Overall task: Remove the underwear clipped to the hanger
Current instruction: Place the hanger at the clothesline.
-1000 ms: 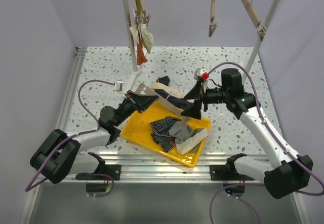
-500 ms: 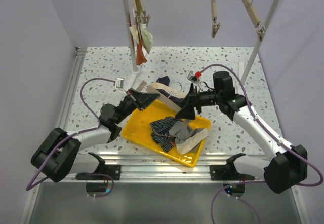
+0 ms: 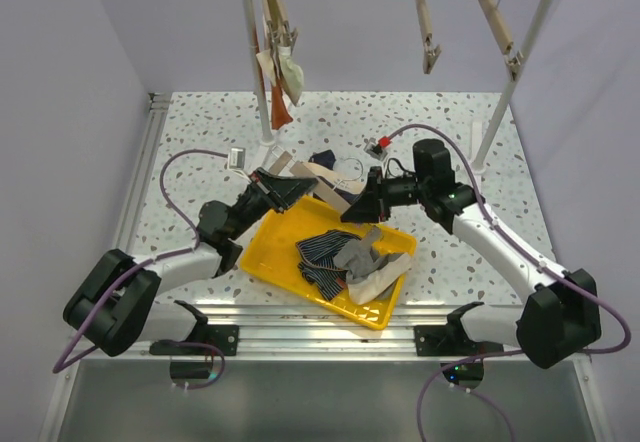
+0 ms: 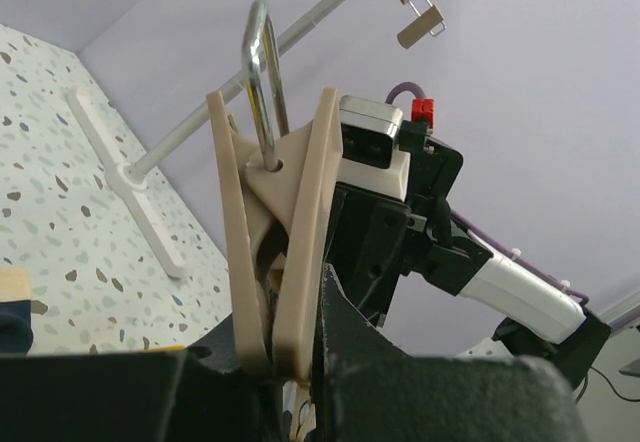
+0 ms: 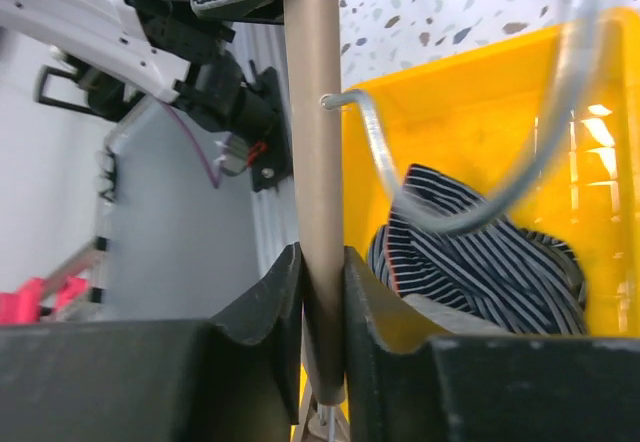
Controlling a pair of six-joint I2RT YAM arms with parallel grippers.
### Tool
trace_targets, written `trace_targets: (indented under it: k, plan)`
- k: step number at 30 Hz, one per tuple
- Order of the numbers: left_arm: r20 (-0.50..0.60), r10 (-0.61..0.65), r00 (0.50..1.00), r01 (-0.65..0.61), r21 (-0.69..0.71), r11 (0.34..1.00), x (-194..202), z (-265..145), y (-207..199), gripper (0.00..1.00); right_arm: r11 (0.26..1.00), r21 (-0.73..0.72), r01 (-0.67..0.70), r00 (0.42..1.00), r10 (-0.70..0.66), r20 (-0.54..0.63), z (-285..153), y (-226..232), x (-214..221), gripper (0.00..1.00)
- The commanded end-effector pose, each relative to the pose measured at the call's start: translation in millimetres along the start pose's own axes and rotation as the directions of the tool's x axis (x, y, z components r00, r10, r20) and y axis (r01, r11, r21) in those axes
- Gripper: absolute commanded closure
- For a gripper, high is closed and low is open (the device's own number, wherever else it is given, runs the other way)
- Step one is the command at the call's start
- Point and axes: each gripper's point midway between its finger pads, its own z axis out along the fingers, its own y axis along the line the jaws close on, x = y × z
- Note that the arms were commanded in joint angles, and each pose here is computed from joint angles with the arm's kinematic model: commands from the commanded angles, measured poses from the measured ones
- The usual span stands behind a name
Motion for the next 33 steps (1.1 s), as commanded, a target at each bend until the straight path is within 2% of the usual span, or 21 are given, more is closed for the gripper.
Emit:
trace_targets:
  k: [1, 2, 5, 8, 9, 10, 11, 12, 13, 14, 15, 16, 18, 19, 20, 22, 23, 25, 26, 31, 33]
  plan:
    - [0.307, 0.127, 0.943, -0.269, 0.482, 0.834, -55.4, -23.3, -135.0, 1.00, 0.996, -0.067, 0.053, 0.998, -0.051, 0.026, 1.9, 18.6, -19.4, 0.86]
    - [0.304, 0.128, 0.944, -0.267, 0.473, 0.840, -55.4, -21.9, -133.0, 1.00, 0.996, -0.064, 0.056, 0.998, -0.055, 0.025, 0.9, 19.1, -20.2, 1.00]
    - [0.297, 0.132, 0.946, -0.257, 0.437, 0.862, -56.5, -17.0, -125.6, 1.00, 0.993, -0.038, 0.114, 0.993, -0.114, 0.011, -6.6, 22.2, -22.1, 1.00]
    - [0.281, 0.145, 0.949, -0.247, 0.371, 0.895, -56.2, -12.4, -113.9, 0.73, 0.987, 0.056, 0.148, 0.989, -0.148, 0.008, -24.9, 13.2, -26.5, 1.00]
    - [0.293, 0.171, 0.941, -0.274, 0.359, 0.892, -57.8, -15.1, -118.0, 0.56, 0.979, 0.134, 0.153, 0.987, -0.157, 0.020, -36.8, 2.0, -33.7, 1.00]
    - [0.265, 0.179, 0.947, -0.255, 0.287, 0.923, -55.8, -10.1, -101.8, 0.45, 0.959, 0.188, 0.212, 0.977, -0.215, -0.002, -45.4, -6.7, -32.9, 1.00]
    - [0.264, 0.198, 0.944, -0.265, 0.250, 0.931, -57.2, -10.2, -97.6, 0.28, 0.955, 0.232, 0.183, 0.983, -0.178, -0.044, -54.9, -12.2, -20.4, 1.00]
    - [0.288, 0.221, 0.932, -0.291, 0.230, 0.929, -63.4, -15.5, -106.0, 0.21, 0.933, 0.294, 0.209, 0.978, -0.205, -0.046, -69.7, -15.0, -22.4, 1.00]
    - [0.235, 0.277, 0.932, -0.309, 0.110, 0.945, -58.6, -10.4, -80.6, 0.15, 0.881, 0.395, 0.261, 0.965, -0.242, -0.099, -83.3, -31.4, -18.5, 1.00]
    - [0.247, 0.319, 0.915, -0.347, 0.080, 0.934, -65.1, -16.8, -89.1, 0.07, 0.863, 0.436, 0.254, 0.967, -0.212, -0.144, -94.4, -33.6, -4.9, 1.00]
    - [0.252, 0.406, 0.878, -0.421, 0.005, 0.907, -73.8, -16.3, -84.9, 0.05, 0.825, 0.495, 0.274, 0.961, -0.223, -0.161, -109.3, -34.9, -3.1, 1.00]
    - [0.151, 0.430, 0.890, -0.413, -0.129, 0.901, -65.7, -19.1, -52.7, 0.03, 0.766, 0.563, 0.310, 0.950, -0.233, -0.206, -124.5, -43.8, 0.0, 1.00]
    - [0.146, 0.537, 0.831, -0.497, -0.236, 0.835, -82.0, -32.2, -52.9, 0.00, 0.702, 0.633, 0.327, 0.944, -0.213, -0.251, -147.8, -40.9, 6.2, 1.00]
    - [0.088, 0.549, 0.831, -0.501, -0.308, 0.809, -78.7, -41.1, -35.9, 0.00, 0.640, 0.683, 0.351, 0.935, -0.204, -0.290, -163.2, -46.1, 6.3, 1.00]
    - [0.108, 0.572, 0.813, -0.511, -0.341, 0.789, -86.9, -50.3, -41.6, 0.00, 0.604, 0.710, 0.361, 0.932, -0.200, -0.303, -174.7, -41.0, 1.7, 1.00]
    - [0.067, 0.614, 0.786, -0.542, -0.403, 0.738, -89.0, -62.8, -31.3, 0.00, 0.525, 0.770, 0.363, 0.931, -0.182, -0.315, -195.3, -42.2, -7.8, 1.00]
    - [0.078, 0.629, 0.774, -0.548, -0.415, 0.726, -93.2, -67.7, -35.7, 0.00, 0.459, 0.811, 0.364, 0.931, -0.171, -0.321, -212.6, -39.9, -19.2, 1.00]
    - [0.046, 0.646, 0.762, -0.568, -0.430, 0.701, -92.0, -72.2, -31.6, 0.00, 0.395, 0.846, 0.359, 0.933, -0.140, -0.331, -229.2, -42.1, -29.5, 1.00]
    - [0.044, 0.652, 0.757, -0.574, -0.432, 0.695, -92.9, -72.8, -32.2, 0.00, 0.336, 0.872, 0.356, 0.934, -0.155, -0.322, -242.9, -35.3, -46.2, 1.00]
    - [0.017, 0.682, 0.731, -0.617, -0.409, 0.672, -93.3, -68.0, -37.1, 0.00, 0.287, 0.898, 0.334, 0.942, -0.092, -0.322, -264.8, -31.0, -68.0, 1.00]
    - [0.007, 0.694, 0.720, -0.635, -0.400, 0.661, -93.6, -65.0, -38.9, 0.00, 0.258, 0.909, 0.327, 0.945, -0.115, -0.307, -272.1, -24.5, -88.2, 1.00]
